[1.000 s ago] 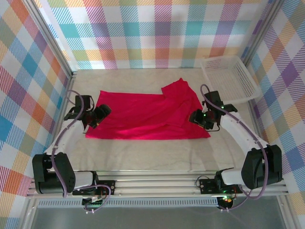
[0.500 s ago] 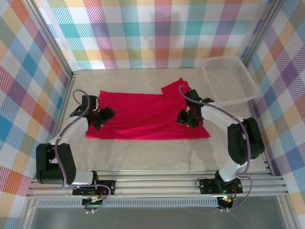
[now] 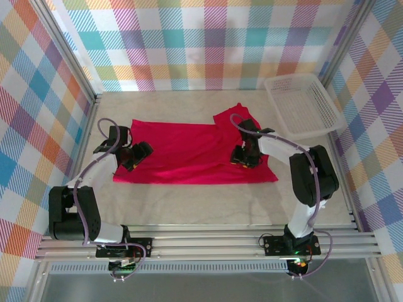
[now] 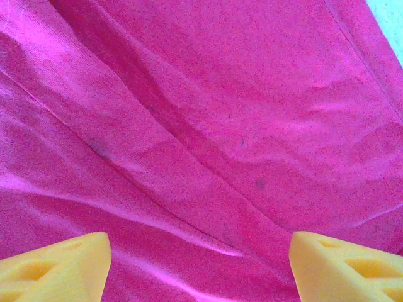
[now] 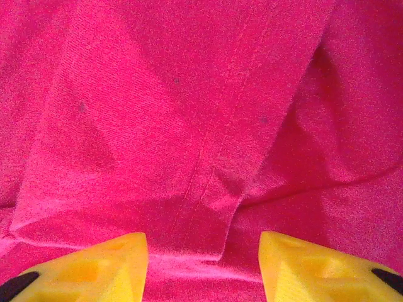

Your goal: Fold the inside-out t-shirt

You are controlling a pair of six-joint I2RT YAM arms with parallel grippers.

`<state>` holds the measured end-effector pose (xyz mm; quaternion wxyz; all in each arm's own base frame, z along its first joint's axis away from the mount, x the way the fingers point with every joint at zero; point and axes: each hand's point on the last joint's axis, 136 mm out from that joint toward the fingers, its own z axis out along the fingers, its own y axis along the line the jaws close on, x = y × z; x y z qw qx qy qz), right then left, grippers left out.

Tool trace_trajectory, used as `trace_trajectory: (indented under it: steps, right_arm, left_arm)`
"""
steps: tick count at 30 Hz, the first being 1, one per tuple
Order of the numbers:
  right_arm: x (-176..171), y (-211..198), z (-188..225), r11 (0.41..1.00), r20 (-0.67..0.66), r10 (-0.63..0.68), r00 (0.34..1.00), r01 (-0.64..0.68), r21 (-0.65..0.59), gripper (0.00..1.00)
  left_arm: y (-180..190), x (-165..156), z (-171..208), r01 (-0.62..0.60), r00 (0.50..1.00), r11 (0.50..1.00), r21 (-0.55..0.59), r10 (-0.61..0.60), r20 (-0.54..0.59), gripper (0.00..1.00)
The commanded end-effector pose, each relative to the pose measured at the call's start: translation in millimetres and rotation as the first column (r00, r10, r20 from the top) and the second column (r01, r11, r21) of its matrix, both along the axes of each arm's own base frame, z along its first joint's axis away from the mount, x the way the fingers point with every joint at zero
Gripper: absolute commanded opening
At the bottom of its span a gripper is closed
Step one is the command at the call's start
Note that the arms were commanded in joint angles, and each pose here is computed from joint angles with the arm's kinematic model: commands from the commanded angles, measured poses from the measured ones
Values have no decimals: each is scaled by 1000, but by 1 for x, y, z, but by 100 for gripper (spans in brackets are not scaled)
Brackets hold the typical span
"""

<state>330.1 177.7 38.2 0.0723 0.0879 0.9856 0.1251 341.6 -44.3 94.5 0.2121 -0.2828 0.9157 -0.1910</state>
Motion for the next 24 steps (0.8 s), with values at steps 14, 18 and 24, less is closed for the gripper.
trace_trajectory:
  steps: [14, 18, 24]
  right_arm:
    - [8, 11, 13, 1000, 20, 3, 1000, -3, 15, 0]
    - [9, 12, 22, 1000, 32, 9, 999, -9, 19, 0]
    - [3, 8, 25, 1000, 29, 20, 999, -20, -2, 0]
  left_arm:
    - [3, -5, 2, 15, 1000, 999, 36, -15, -4, 73]
    - [2, -5, 2, 16, 1000, 999, 36, -15, -4, 73]
    - [2, -5, 0, 15, 1000, 999, 31, -15, -5, 73]
